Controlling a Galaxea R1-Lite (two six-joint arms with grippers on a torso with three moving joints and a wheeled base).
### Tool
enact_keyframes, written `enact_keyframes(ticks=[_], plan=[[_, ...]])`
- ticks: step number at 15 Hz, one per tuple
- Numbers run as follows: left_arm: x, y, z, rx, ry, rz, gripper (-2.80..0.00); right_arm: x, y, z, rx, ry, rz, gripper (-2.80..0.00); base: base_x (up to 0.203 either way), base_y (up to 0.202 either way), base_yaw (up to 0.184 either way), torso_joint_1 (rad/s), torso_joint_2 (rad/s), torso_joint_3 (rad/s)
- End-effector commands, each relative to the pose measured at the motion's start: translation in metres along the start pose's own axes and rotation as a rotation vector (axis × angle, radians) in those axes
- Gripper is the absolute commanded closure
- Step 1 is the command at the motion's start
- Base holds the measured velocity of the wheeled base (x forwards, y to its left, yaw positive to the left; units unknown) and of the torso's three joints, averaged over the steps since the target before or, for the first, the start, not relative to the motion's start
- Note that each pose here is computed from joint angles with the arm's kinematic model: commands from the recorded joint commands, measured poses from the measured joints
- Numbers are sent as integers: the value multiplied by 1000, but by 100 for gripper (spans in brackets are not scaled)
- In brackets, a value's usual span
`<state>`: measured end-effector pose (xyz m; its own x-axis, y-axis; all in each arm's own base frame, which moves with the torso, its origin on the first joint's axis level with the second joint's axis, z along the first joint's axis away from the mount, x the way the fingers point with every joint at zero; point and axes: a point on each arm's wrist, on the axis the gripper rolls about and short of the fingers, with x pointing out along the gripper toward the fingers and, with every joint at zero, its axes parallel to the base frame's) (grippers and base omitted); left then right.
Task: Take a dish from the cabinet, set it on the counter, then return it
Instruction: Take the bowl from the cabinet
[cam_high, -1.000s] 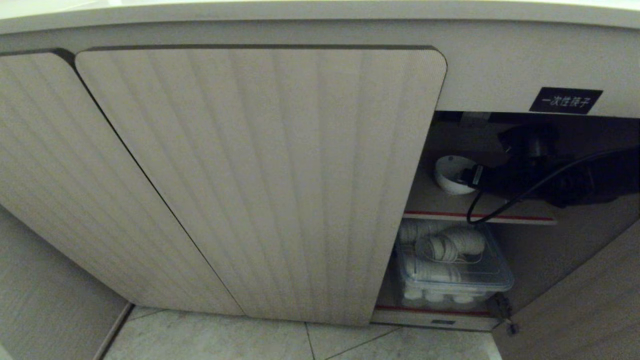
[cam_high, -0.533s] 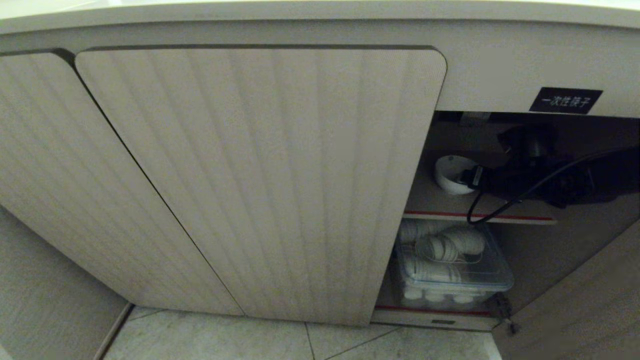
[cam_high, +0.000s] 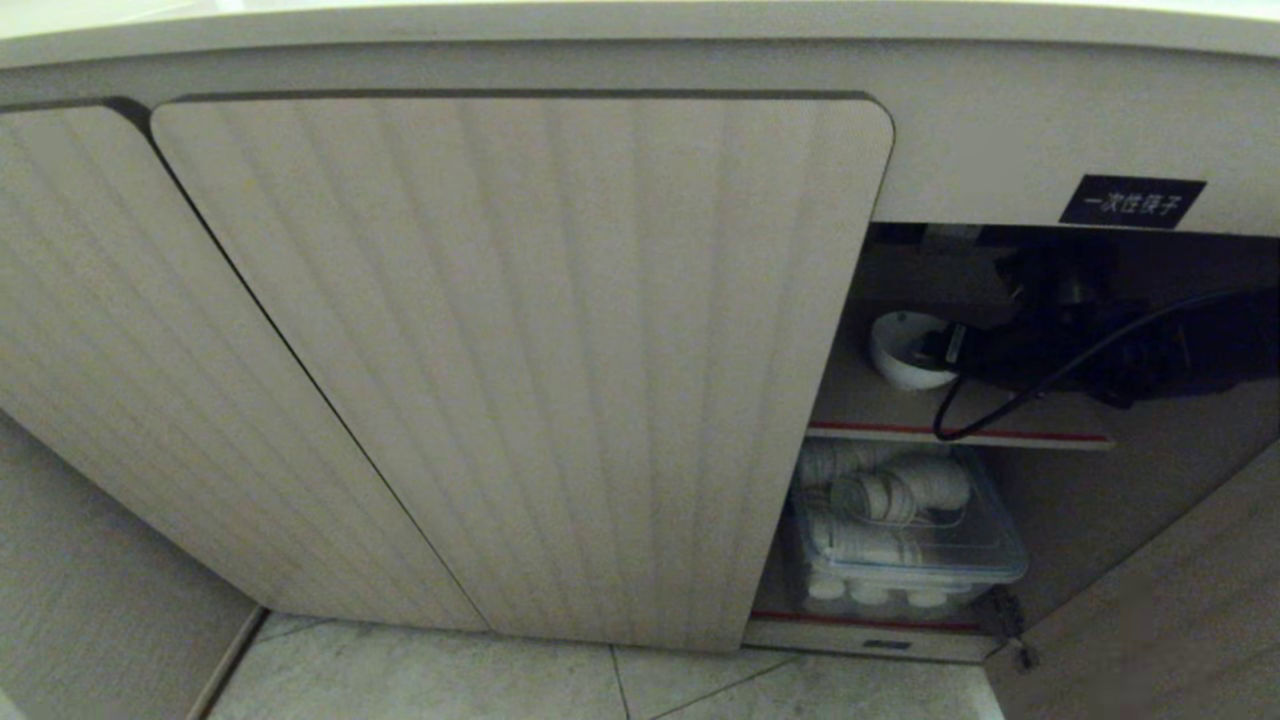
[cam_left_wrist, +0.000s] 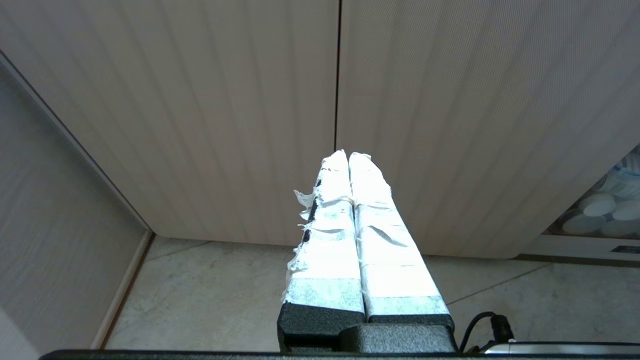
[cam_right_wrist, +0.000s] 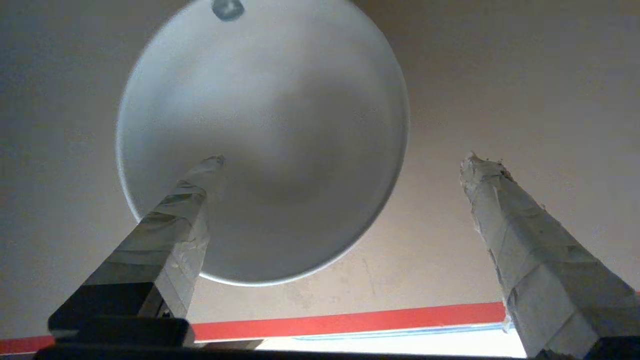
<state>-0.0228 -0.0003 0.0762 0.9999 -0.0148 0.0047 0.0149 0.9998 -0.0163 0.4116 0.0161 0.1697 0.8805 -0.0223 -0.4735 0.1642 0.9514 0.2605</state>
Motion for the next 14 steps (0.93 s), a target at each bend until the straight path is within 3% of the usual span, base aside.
enact_keyframes(ticks=[1, 14], plan=[[0, 0, 0, 0, 0, 1, 0, -2, 0, 2, 1, 1, -1, -280, 0, 0, 0, 0, 0, 0], [0, 0, 0, 0, -1, 1, 0, 10, -2, -2, 1, 13, -14, -280, 0, 0, 0, 0, 0, 0]])
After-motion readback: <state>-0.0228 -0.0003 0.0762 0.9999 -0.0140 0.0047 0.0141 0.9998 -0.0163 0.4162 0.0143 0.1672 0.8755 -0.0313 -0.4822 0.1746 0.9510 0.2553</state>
